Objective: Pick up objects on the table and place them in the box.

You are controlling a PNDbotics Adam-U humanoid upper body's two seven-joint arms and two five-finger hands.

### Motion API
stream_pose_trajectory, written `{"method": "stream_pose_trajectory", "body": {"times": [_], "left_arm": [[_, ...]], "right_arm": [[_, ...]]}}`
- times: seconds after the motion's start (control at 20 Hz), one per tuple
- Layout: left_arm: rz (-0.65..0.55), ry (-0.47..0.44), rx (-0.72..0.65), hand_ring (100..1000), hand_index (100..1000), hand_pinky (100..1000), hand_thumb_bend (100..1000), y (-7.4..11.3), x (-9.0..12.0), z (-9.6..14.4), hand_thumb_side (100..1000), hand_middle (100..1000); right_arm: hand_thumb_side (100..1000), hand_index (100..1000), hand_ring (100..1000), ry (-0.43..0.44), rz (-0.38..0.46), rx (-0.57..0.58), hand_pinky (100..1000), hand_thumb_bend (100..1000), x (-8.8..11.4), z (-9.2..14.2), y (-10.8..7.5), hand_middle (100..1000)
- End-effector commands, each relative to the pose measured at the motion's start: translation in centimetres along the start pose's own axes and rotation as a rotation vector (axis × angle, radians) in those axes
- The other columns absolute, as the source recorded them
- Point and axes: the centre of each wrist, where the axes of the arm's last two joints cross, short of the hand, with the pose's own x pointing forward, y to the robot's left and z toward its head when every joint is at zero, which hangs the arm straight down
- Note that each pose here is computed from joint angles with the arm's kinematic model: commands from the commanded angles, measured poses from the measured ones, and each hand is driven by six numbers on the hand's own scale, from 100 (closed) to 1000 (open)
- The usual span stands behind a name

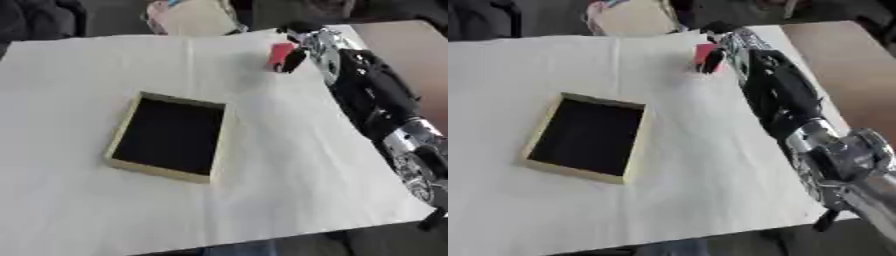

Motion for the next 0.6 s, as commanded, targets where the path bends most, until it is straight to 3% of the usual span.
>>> {"method": "stream_pose_trajectory", "body": {"times": [0.05,0.4,0.45,0.6], "left_arm": [[0.000,-0.035,-0.014,610,814,817,216,-0.07,0.62,-0.68,458,628],[0.001,-0.037,-0.015,609,814,818,215,-0.10,0.63,-0.73,459,627],[0.001,-0.037,-0.015,609,814,818,215,-0.10,0.64,-0.73,459,627],[0.001,-0.037,-0.015,609,814,819,214,-0.10,0.63,-0.73,459,626]], "right_arm": [[172,1000,938,0.032,-0.007,-0.046,879,288,-1.33,0.40,-2.25,953],[139,1000,939,0.052,0.000,-0.057,882,260,-1.71,0.50,-2.73,955],[100,1000,939,0.055,-0.001,-0.056,881,221,-1.80,0.51,-2.72,954],[100,992,938,0.067,-0.007,-0.047,881,143,-2.09,0.50,-2.56,944]]}}
